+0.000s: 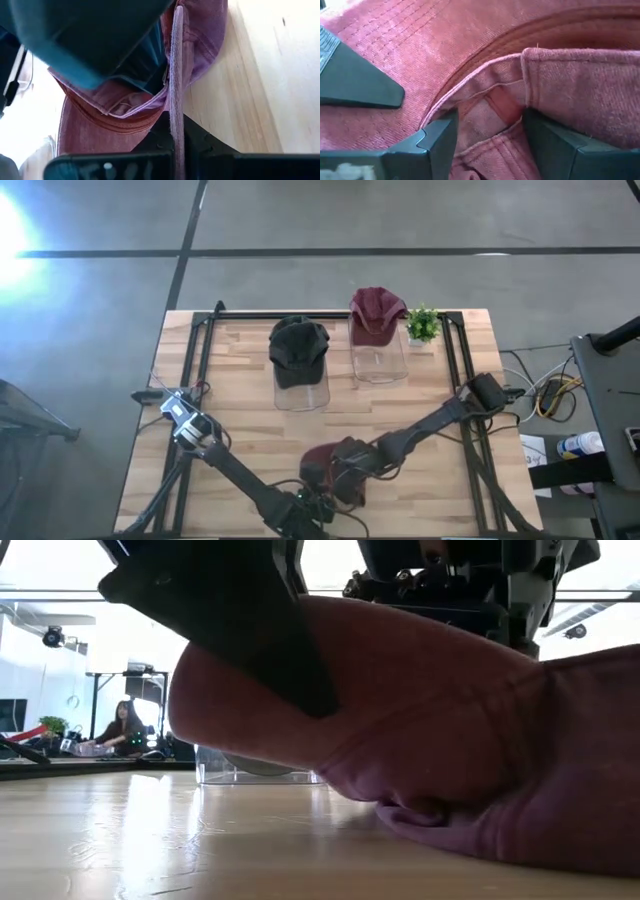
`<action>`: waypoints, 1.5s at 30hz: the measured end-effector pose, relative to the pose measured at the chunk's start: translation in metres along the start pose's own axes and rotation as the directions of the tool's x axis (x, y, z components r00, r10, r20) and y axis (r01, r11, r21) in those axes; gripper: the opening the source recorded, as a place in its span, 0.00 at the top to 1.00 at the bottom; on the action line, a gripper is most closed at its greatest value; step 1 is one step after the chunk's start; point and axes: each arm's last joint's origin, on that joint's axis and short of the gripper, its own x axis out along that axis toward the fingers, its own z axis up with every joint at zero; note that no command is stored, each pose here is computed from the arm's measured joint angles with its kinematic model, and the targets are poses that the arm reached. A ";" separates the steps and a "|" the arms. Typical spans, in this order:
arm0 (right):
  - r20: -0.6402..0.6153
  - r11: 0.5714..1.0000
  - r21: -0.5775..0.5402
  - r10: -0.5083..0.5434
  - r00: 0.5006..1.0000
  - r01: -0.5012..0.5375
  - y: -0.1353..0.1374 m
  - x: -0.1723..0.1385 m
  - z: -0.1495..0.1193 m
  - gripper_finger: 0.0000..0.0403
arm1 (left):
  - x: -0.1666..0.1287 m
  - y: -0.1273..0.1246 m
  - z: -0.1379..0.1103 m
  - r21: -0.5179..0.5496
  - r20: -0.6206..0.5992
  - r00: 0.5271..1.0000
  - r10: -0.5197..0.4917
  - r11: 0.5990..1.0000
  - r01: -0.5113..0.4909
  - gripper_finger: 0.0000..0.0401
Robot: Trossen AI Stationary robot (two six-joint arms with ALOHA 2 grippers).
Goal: Pick & Place hat
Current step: Put the red cap into the right transparent bin
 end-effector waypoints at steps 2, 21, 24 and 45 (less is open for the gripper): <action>0.037 1.000 -0.022 -0.016 0.999 0.017 0.001 -0.001 0.001 0.44 | 0.000 0.000 0.000 0.003 -0.004 1.000 -0.005 1.000 0.005 0.98; 0.151 0.934 -0.351 -0.011 0.989 0.064 0.013 -0.058 0.015 0.44 | 0.001 0.004 -0.006 0.018 -0.059 0.998 0.014 1.000 -0.013 0.98; 0.120 0.939 -0.338 -0.025 0.992 0.065 0.006 -0.050 0.021 0.44 | 0.001 0.003 -0.005 0.001 -0.054 0.999 0.008 1.000 -0.008 0.98; 0.053 0.866 -0.491 -0.077 0.996 0.093 -0.012 -0.048 -0.018 0.44 | 0.002 0.005 -0.006 -0.015 -0.068 0.998 0.004 1.000 -0.005 0.98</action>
